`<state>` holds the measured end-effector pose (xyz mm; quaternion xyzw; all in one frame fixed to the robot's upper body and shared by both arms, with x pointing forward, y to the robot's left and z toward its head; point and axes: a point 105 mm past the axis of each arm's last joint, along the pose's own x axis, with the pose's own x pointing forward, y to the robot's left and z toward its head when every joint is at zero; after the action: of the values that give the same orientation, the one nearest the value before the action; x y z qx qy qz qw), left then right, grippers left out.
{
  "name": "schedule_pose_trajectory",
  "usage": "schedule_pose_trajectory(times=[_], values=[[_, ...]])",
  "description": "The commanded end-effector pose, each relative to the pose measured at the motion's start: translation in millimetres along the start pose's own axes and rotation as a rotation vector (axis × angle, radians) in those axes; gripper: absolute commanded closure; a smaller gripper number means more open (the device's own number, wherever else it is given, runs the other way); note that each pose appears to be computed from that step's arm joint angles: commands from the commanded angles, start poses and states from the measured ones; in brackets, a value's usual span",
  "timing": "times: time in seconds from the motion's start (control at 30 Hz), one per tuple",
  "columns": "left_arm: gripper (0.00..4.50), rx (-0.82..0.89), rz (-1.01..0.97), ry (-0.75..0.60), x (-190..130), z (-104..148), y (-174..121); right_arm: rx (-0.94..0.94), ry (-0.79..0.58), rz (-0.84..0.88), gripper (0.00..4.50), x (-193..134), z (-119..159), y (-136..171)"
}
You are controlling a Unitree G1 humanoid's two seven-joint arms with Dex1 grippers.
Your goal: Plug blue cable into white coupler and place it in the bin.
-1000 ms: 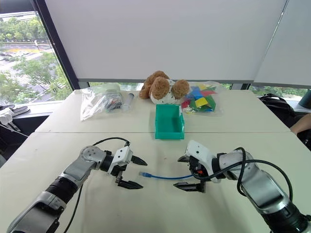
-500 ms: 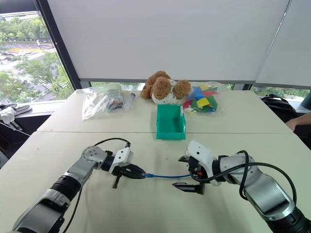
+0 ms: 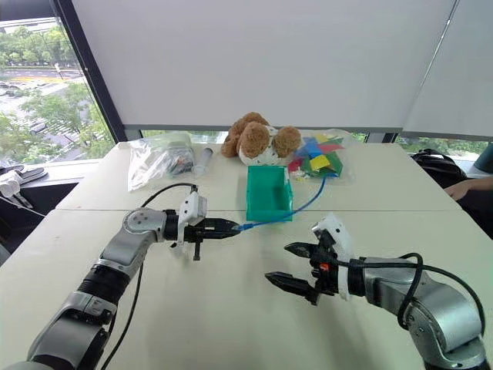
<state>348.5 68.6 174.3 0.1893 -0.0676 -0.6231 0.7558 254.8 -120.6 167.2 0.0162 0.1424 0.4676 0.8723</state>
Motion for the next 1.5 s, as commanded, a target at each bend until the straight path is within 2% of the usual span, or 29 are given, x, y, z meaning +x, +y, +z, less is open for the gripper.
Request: schedule_pose_trajectory(times=[0.03,0.2,0.37,0.87,0.97,1.0,1.2,1.5], values=[[4.47,0.042,0.044,-0.061,-2.3,23.4,8.6,0.151,-0.12,-0.076,0.0,15.9,14.8,-12.0],[4.47,0.048,0.05,-0.065,0.0,25.3,8.1,0.397,-0.271,-0.071,0.0,39.5,34.2,-22.7],[4.47,0.057,0.054,-0.061,1.8,24.7,7.5,0.534,-0.33,-0.058,0.0,54.1,41.7,-25.4],[4.47,0.063,0.054,-0.051,3.6,22.2,5.2,0.601,-0.358,-0.026,0.0,66.8,52.7,-23.3],[4.5,0.064,0.055,-0.051,4.7,22.0,4.7,0.592,-0.347,-0.015,0.9,70.1,53.4,-20.2],[4.5,0.064,0.056,-0.051,5.2,22.0,4.7,0.588,-0.341,-0.01,1.34,71.7,53.5,-18.8],[4.5,0.063,0.058,-0.051,5.6,21.9,3.9,0.581,-0.343,0.003,4.44,75.0,56.7,-16.2],[4.5,0.046,0.078,-0.02,-3.3,17.4,2.3,0.545,-0.361,0.002,4.44,70.2,66.7,-16.1]])
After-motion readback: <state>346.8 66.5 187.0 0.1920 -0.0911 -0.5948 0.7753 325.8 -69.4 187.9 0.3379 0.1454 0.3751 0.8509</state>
